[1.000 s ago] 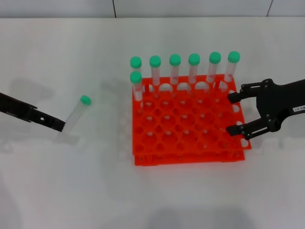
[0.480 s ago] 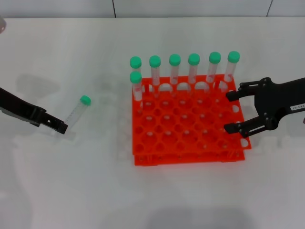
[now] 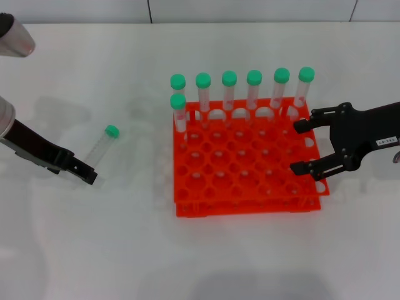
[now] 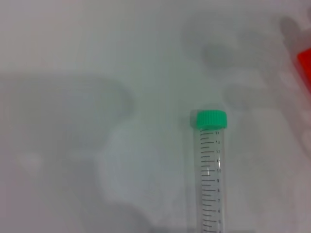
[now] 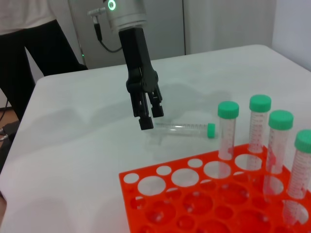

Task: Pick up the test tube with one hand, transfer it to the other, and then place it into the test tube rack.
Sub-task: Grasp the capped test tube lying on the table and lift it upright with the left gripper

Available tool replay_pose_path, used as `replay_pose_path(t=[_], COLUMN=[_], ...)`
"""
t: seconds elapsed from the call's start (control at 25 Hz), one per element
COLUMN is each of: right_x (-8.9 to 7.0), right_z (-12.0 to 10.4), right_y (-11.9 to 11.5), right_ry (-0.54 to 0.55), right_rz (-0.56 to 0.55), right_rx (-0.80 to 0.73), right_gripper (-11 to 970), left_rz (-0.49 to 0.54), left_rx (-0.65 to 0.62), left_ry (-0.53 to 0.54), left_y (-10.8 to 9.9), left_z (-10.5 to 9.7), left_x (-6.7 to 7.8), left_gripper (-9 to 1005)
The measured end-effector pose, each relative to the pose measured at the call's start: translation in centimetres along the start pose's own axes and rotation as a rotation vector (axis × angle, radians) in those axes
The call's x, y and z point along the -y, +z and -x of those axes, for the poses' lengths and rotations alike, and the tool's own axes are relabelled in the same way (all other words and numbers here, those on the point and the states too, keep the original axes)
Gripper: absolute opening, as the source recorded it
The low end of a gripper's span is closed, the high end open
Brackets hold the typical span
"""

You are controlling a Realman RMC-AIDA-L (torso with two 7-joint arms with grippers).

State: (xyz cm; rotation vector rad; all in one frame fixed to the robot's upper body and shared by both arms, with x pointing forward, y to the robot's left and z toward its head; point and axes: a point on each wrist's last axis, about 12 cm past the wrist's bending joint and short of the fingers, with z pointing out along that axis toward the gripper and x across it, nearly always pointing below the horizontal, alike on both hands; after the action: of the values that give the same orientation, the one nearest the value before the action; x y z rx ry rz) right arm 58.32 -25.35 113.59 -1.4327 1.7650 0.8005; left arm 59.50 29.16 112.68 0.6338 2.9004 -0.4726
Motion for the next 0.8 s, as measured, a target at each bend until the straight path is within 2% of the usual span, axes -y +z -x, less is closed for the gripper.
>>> replay_pose_path(t=[0.6,0.8], right_x=[0.01,0.11], right_z=[0.10,0.35], right_y=[0.26,0.45], right_ry=[-0.005,-0.011], right_rz=[-0.005,-0.007], right_rx=[-0.001,0.000], right_gripper=[872,872], left_rz=[0.026,0.036], left_rx=[0.002,0.009], left_ry=[-0.031,-0.028], left_y=[0.05,0.11], left_z=[0.57,0.70], left_x=[0.20,0.14], left_gripper=[870,786])
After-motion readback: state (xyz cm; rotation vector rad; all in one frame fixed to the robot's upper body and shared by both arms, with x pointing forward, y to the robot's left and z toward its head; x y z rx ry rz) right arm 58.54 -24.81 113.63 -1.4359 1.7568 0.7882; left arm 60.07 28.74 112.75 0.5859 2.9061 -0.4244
